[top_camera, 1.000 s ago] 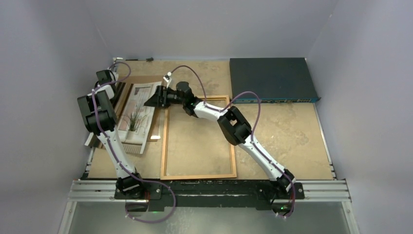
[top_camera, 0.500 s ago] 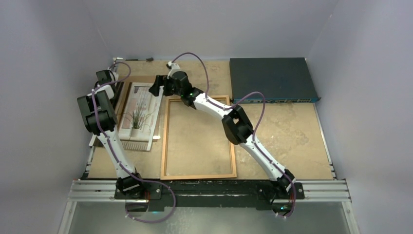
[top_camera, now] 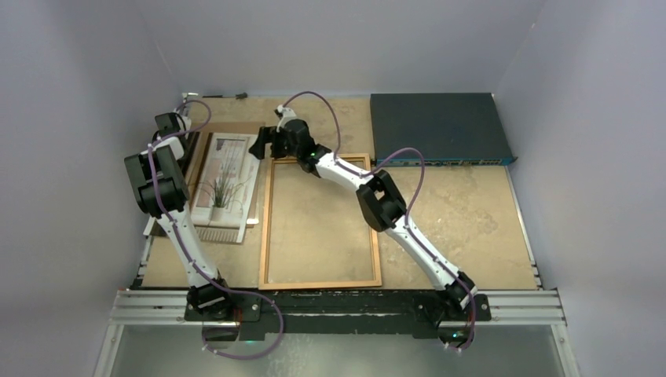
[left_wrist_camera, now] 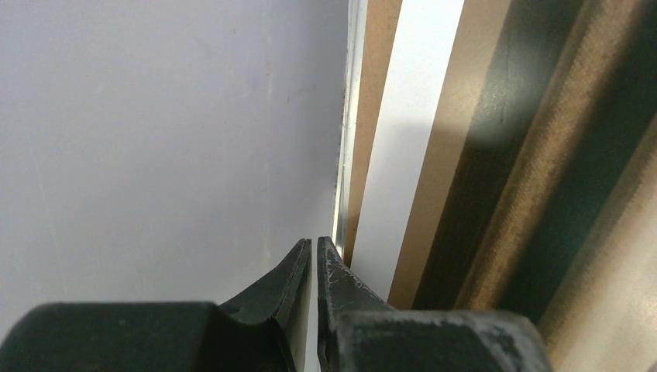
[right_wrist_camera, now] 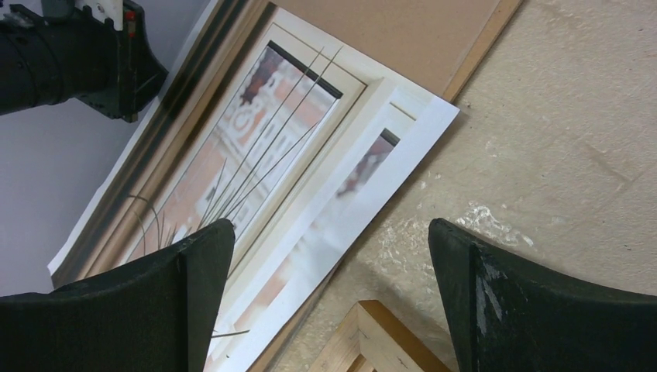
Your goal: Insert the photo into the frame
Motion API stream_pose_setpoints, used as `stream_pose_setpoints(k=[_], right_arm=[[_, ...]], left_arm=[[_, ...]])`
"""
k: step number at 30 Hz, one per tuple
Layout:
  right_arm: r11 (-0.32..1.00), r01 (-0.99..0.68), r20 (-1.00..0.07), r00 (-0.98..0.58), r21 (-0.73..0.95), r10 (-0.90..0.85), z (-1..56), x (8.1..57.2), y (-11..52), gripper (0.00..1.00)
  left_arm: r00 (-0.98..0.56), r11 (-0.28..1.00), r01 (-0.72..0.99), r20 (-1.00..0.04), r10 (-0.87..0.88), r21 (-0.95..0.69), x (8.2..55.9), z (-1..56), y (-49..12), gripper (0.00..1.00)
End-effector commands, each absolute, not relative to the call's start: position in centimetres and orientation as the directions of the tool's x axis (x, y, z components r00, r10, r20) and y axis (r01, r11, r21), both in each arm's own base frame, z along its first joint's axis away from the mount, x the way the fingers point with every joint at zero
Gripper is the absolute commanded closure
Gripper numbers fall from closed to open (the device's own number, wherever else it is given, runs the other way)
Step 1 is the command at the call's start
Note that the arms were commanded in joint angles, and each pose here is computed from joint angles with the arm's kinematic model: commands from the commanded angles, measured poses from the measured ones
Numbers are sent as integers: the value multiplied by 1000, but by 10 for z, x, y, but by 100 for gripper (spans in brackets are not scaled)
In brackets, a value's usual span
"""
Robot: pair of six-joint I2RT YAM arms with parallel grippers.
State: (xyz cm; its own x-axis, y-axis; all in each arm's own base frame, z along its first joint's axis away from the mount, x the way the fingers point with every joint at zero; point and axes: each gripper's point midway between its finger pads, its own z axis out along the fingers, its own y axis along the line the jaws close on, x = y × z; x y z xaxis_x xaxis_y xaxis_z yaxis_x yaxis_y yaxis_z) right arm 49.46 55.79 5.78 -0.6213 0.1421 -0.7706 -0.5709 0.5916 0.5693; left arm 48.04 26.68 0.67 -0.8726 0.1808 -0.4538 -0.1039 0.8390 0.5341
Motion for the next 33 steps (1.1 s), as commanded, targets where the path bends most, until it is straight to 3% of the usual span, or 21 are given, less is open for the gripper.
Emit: stream_pose_setpoints(k=[1,7,11,14,18,26,33], right_arm=[[524,-619,-775,-616,585,138,70,483,569,1],[628,-650,-889,-426,429,167,170,491,535,1],[660,-653,-915,-377,372,144,210,459,514,1],[681,-651,-903,-429,335,34,184,407,520,5],[811,-535,-839,-533,234,-109,119,357,469,7],[953,-295,-706,-690,71,-161,62,288,321,12],[977,-208,-716,-689,45,-114,68,268,271,13]], left_arm=[[-916,938,20,-369,156,347,454,-45,213,94],[-917,939,14,-370,149,342,450,-37,217,94],[-915,942,-2,-380,134,337,449,-24,225,95],[-917,945,-3,-378,128,326,445,-16,228,94],[-914,951,3,-385,128,308,439,-6,225,94],[-911,959,21,-389,135,284,429,7,215,94],[-911,957,21,-389,138,289,421,13,213,94]])
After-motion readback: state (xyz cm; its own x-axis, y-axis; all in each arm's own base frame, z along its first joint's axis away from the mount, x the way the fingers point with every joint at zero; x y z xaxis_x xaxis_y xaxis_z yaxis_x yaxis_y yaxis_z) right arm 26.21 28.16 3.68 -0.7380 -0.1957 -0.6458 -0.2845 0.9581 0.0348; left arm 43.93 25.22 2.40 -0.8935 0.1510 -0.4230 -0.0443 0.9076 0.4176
